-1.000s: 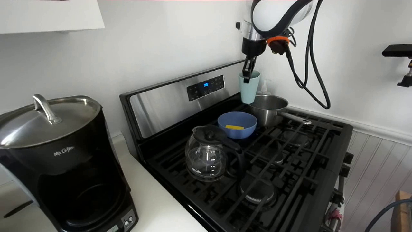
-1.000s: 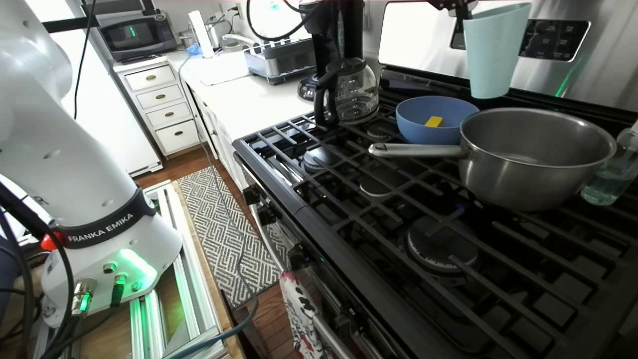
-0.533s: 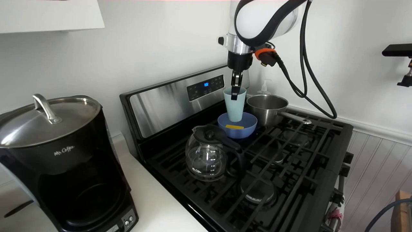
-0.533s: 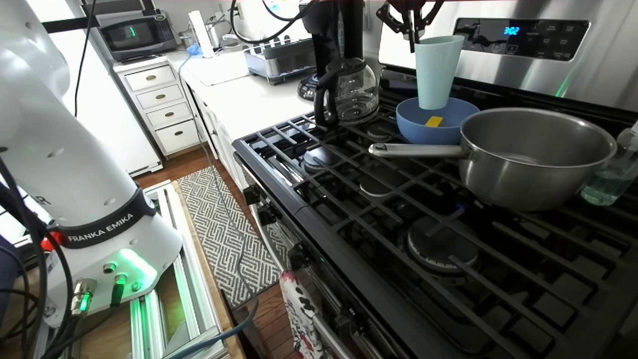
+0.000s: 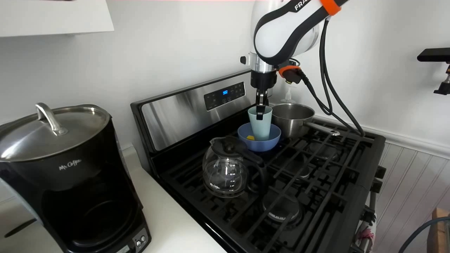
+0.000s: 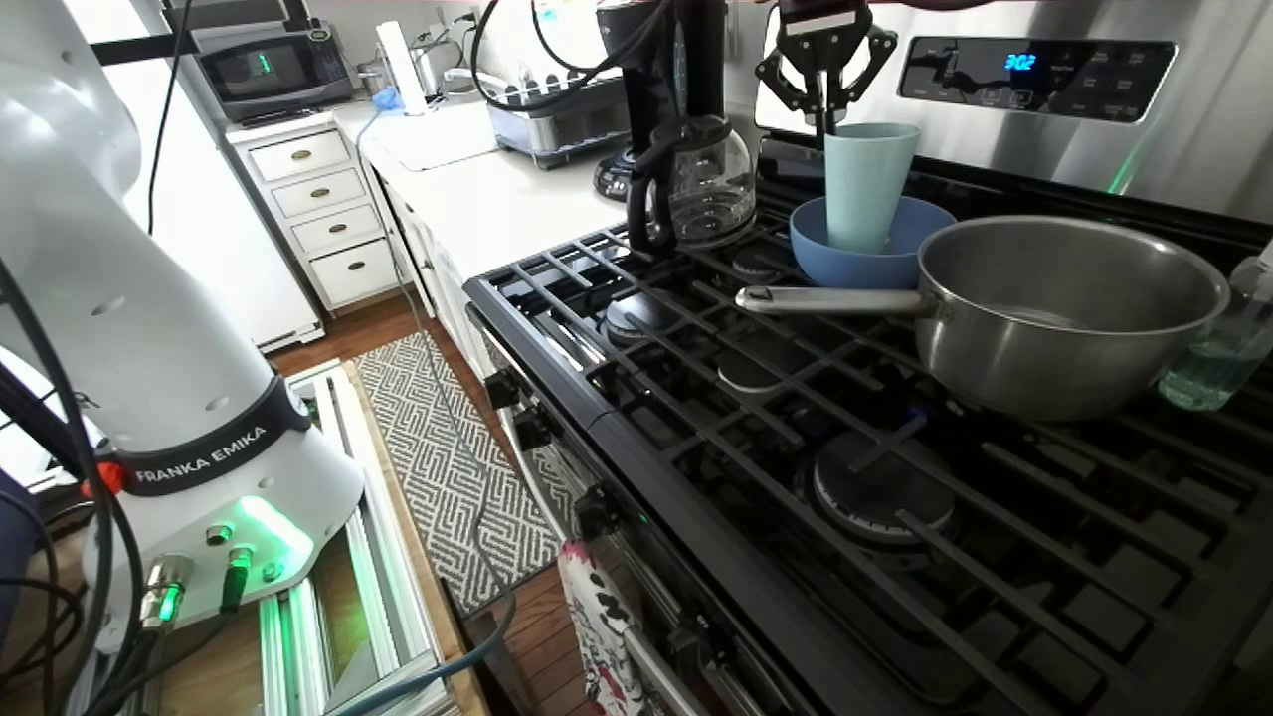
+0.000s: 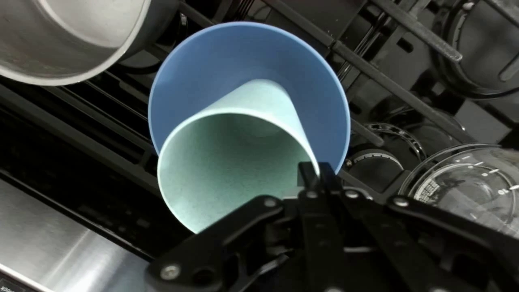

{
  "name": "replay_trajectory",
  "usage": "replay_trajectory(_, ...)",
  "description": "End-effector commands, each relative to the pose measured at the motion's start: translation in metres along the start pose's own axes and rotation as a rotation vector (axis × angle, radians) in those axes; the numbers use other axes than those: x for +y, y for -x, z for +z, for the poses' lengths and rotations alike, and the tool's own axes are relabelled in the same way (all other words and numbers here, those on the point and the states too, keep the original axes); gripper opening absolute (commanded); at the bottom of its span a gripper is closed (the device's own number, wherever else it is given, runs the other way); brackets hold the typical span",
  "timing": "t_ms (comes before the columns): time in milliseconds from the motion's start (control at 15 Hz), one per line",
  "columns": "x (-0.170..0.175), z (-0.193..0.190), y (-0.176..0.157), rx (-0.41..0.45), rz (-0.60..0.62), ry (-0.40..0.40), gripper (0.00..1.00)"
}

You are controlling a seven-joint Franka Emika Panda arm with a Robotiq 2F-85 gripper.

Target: Pick up the light blue cup and put it in the blue bowl

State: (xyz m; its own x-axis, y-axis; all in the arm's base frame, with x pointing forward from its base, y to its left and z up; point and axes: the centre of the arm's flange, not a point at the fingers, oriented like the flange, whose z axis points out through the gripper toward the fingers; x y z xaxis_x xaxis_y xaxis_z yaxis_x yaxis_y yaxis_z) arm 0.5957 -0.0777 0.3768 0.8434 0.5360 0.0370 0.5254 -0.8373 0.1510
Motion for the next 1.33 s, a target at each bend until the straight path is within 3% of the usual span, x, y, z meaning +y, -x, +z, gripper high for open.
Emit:
replay_trajectory(0,0.009,0.012,-0.004,-0.009,0.013,-0.028,0.29)
replay_trajectory(67,0.008,0.012,-0.003,-0.009,0.013,-0.027,0.3)
replay_trajectory(400,0.009,0.022,0.0,-0.025,0.022,-0.04,0.63)
replay_trajectory(467,0.01,0.023,0.0,-0.029,0.028,-0.04,0.52)
replay_trajectory(533,0.011,0.024,0.001,-0.028,0.03,-0.039,0.48)
replay_trajectory(600,0.011,0.023,0.002,-0.027,0.031,-0.04,0.66)
replay_trajectory(667,0.011,0.022,0.002,-0.026,0.034,-0.038,0.77)
replay_trajectory(733,0.011,0.02,0.003,-0.024,0.035,-0.032,0.77)
replay_trajectory(933,0.008,0.011,0.004,-0.013,0.037,-0.018,0.97)
replay_trajectory(1267,0.001,-0.011,0.009,0.021,0.041,0.001,1.0)
